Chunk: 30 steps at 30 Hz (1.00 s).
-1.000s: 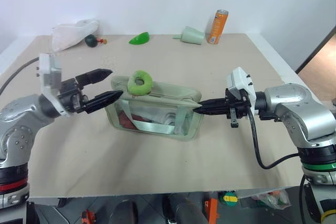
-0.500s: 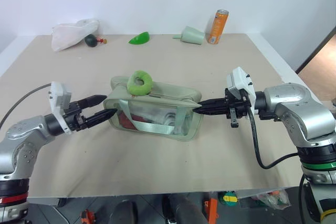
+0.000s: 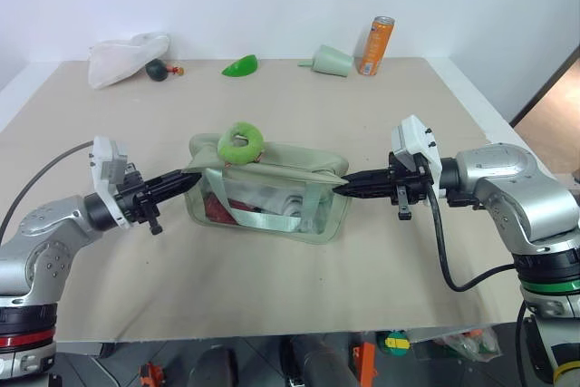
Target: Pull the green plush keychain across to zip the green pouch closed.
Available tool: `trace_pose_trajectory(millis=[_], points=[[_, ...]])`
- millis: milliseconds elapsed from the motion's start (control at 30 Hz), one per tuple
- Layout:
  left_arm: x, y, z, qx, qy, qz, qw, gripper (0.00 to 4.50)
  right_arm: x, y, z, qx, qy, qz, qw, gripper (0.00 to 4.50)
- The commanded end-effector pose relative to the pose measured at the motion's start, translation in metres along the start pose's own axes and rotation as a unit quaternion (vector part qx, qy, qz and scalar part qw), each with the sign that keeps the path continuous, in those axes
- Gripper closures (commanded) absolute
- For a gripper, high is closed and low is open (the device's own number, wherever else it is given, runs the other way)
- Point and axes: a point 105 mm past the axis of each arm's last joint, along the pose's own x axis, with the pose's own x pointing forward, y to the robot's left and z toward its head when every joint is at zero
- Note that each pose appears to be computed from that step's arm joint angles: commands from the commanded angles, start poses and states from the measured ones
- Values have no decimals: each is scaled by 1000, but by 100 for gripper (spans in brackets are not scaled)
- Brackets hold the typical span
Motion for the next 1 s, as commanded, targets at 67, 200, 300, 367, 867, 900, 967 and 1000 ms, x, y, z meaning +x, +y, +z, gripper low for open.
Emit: trace_pose_trajectory(millis=[67, 200, 300, 367, 867, 900, 967, 1000], points=[[1, -5, 6, 25, -3, -4, 1000, 450, -6, -7, 6, 7, -14, -11, 1000, 281], [1, -6, 6, 24, -5, -5, 1000, 450, -12, -7, 5, 17, -8, -14, 1000, 144], [2, -7, 6, 24, -4, -8, 1000, 450, -24, -13, 6, 17, 1, -37, 999, 44], [2, -8, 5, 24, -3, -10, 1000, 450, -32, -16, 20, 14, -23, -43, 999, 3], [5, -6, 6, 26, -4, -11, 1000, 450, 15, -40, 108, -179, -117, -50, 976, 3], [6, -6, 6, 26, -5, -11, 1000, 450, 21, -42, 106, -192, -108, -46, 974, 3], [6, -6, 6, 27, -6, -11, 1000, 450, 29, -45, 102, -205, -98, -39, 973, 3], [6, -6, 6, 27, -6, -11, 1000, 450, 32, -48, 100, -213, -91, -36, 972, 3]])
